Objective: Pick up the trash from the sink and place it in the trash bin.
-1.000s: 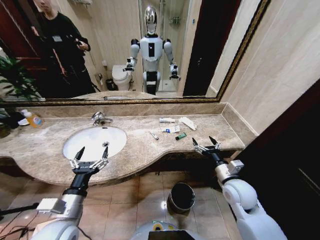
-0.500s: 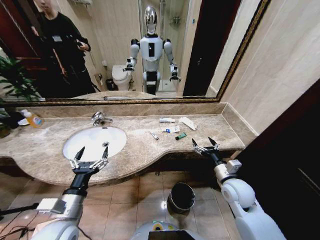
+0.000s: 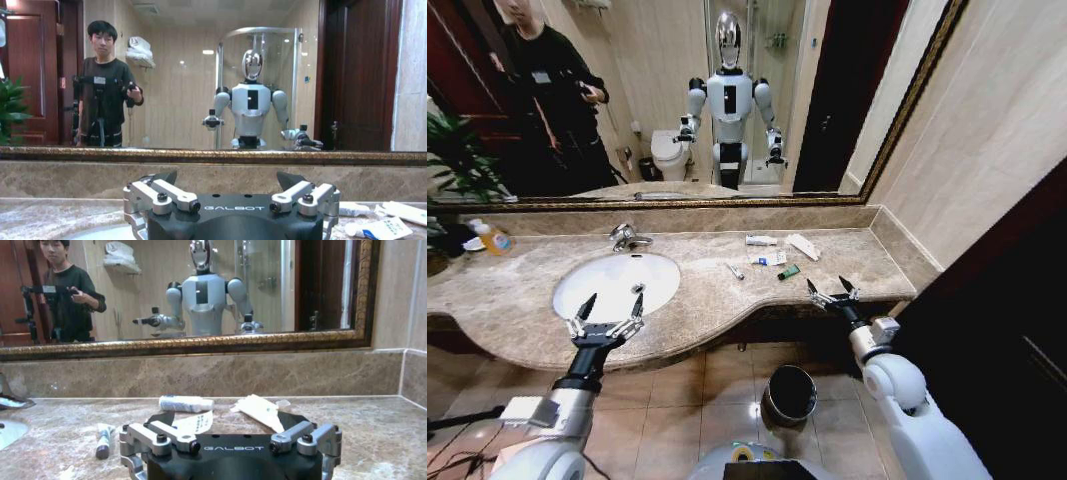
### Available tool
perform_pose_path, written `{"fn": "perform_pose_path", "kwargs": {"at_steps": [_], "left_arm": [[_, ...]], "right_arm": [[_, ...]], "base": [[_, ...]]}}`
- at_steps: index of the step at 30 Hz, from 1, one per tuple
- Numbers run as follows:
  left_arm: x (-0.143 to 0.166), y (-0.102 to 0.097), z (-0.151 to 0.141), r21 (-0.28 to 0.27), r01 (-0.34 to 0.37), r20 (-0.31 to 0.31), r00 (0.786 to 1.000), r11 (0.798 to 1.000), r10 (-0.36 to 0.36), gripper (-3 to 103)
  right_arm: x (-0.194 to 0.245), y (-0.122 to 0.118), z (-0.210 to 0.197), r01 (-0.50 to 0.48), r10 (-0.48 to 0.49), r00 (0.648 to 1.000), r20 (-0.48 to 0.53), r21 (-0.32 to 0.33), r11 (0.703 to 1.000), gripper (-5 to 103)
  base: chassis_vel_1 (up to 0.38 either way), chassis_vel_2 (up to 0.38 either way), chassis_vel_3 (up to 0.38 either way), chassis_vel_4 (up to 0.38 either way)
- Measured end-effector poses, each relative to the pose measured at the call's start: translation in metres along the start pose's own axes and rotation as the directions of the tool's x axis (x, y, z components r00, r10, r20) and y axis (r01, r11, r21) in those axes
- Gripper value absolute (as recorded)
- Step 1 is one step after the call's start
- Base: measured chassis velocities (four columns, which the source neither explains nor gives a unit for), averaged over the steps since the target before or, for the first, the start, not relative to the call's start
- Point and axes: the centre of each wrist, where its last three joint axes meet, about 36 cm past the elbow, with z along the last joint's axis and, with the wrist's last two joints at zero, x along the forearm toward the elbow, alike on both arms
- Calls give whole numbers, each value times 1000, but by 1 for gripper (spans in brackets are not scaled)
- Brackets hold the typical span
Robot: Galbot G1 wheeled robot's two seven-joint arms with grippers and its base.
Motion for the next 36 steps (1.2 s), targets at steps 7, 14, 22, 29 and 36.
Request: {"fn": "perform_pose_path", "kwargs": {"at_steps": [7,14,22,29,36], "left_arm": [[0,0,0,0,0,0,1000,1000,0,100],[0,0,0,0,0,0,1000,1000,0,100],[0,0,0,0,0,0,1000,1000,0,100],[0,0,0,0,0,0,1000,1000,0,100],[0,0,0,0,0,0,1000,1000,0,100]], "right_arm": [[-14,6,1,13,-13,1000,-3,-10,1000,100],[-31,15,0,20,-20,1000,-2,-25,1000,100],[-58,27,3,46,-46,999,0,-35,998,100],[-76,32,9,46,-46,999,-11,-37,998,100],[-90,47,12,12,-13,999,-47,-27,1000,100]], "base": [[0,0,0,0],[0,0,0,0],[0,0,0,0],[0,0,0,0],[0,0,0,0]]}}
